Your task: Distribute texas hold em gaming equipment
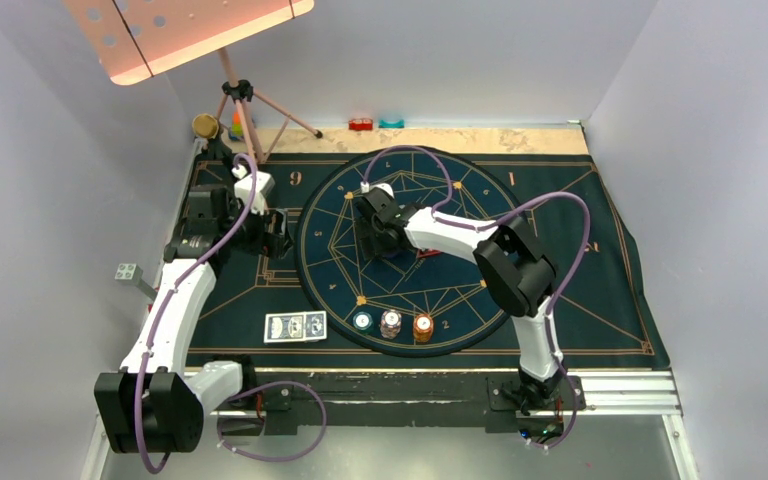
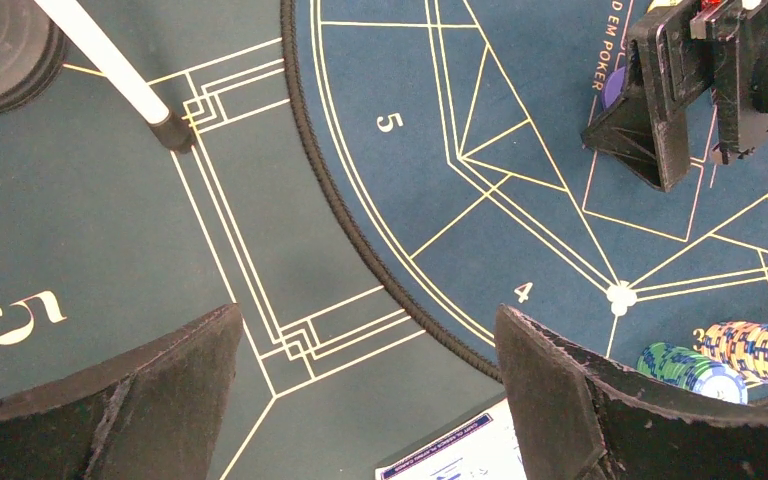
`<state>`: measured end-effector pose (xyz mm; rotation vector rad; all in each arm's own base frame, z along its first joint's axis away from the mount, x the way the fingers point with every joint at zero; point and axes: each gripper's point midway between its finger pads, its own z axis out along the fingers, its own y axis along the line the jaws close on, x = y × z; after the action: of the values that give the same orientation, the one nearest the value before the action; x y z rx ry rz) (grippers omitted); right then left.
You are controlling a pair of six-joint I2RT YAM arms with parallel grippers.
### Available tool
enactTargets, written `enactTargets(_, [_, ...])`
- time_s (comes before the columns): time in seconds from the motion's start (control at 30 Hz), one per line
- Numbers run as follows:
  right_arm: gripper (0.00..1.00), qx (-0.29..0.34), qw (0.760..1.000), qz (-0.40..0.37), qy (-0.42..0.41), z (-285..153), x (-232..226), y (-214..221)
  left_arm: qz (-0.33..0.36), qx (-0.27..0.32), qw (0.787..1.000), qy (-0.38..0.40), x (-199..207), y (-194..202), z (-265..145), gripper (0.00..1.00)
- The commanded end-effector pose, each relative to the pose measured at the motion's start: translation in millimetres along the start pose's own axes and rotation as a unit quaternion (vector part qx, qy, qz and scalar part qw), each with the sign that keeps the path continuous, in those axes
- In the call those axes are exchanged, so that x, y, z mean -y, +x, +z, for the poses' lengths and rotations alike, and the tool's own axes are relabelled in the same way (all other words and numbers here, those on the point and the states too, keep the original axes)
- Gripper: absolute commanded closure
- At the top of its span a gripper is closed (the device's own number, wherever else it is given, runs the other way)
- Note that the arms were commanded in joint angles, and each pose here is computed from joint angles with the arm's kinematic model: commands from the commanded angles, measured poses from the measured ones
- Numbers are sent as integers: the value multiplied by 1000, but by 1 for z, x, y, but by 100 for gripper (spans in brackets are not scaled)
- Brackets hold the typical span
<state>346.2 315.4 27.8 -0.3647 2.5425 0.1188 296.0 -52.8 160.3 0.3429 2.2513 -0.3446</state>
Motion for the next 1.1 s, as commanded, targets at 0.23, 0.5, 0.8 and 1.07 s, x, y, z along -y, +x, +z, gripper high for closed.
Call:
enactTargets(0.23, [55, -16, 999, -11, -28, 10, -22, 5, -10, 21, 1000, -14, -6, -10, -1, 0])
enactTargets(0.5, [66, -16, 992, -49, -114, -7, -94, 5, -36, -2, 999, -40, -20, -7, 4, 0])
enactTargets(0.8, [66, 5, 975, -58, -217, -25, -166, -19, -43, -3, 998, -45, -24, -7, 3, 0])
enactTargets(1.07, [66, 20, 969, -53, -241, -14, -189, -32, -44, 6, 998, -46, -24, -9, -1, 0])
